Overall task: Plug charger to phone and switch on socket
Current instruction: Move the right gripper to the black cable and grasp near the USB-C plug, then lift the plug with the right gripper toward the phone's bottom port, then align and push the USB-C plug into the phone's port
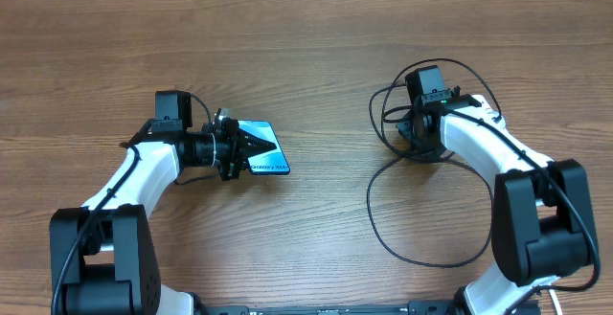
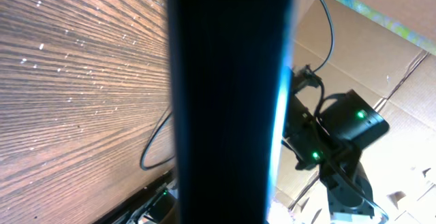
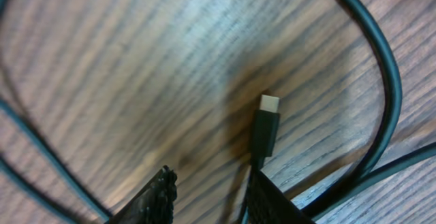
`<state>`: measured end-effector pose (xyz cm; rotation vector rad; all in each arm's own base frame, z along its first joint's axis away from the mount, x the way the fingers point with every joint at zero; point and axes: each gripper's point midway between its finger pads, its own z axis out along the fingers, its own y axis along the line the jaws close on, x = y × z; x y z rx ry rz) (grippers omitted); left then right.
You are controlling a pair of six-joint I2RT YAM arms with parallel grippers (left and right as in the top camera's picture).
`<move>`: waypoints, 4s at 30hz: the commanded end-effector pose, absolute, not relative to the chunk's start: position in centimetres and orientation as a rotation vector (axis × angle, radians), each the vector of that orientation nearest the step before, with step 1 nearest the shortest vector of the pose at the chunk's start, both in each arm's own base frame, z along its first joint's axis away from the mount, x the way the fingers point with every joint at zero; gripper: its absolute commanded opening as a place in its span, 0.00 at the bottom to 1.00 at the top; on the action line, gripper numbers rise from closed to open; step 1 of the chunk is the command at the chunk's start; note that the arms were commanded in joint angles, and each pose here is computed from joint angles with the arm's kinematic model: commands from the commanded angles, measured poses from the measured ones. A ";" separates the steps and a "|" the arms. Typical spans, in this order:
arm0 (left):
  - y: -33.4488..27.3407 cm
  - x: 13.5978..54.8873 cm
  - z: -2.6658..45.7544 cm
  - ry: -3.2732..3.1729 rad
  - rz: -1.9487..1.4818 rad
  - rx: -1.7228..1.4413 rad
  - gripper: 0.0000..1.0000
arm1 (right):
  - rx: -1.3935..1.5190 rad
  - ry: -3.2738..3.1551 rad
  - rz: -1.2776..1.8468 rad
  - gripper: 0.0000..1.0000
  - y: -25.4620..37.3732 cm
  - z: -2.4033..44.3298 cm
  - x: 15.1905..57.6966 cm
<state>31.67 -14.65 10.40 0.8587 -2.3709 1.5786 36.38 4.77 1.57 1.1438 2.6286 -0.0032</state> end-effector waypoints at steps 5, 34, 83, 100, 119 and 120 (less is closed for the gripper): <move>-15.1 31.6 11.4 -2.348 1.642 0.791 0.04 | 1.132 2.705 -0.071 0.33 4.8 0.5 34.9; -15.3 31.4 11.8 -2.324 1.663 0.773 0.04 | 1.100 2.702 -0.083 0.16 5.6 -0.7 34.2; -15.3 38.5 21.1 -2.213 2.231 0.381 0.04 | -0.665 2.697 1.306 0.04 31.0 20.9 22.8; -16.9 39.8 22.2 -2.273 2.331 0.380 0.04 | -0.478 2.701 1.191 0.04 31.4 20.6 25.2; -17.4 40.0 22.4 -2.282 2.351 0.378 0.04 | -0.510 2.667 1.265 0.04 32.1 21.4 24.9; -17.5 40.0 22.4 -2.281 2.350 0.376 0.04 | -0.510 2.665 1.265 0.04 32.1 21.4 24.9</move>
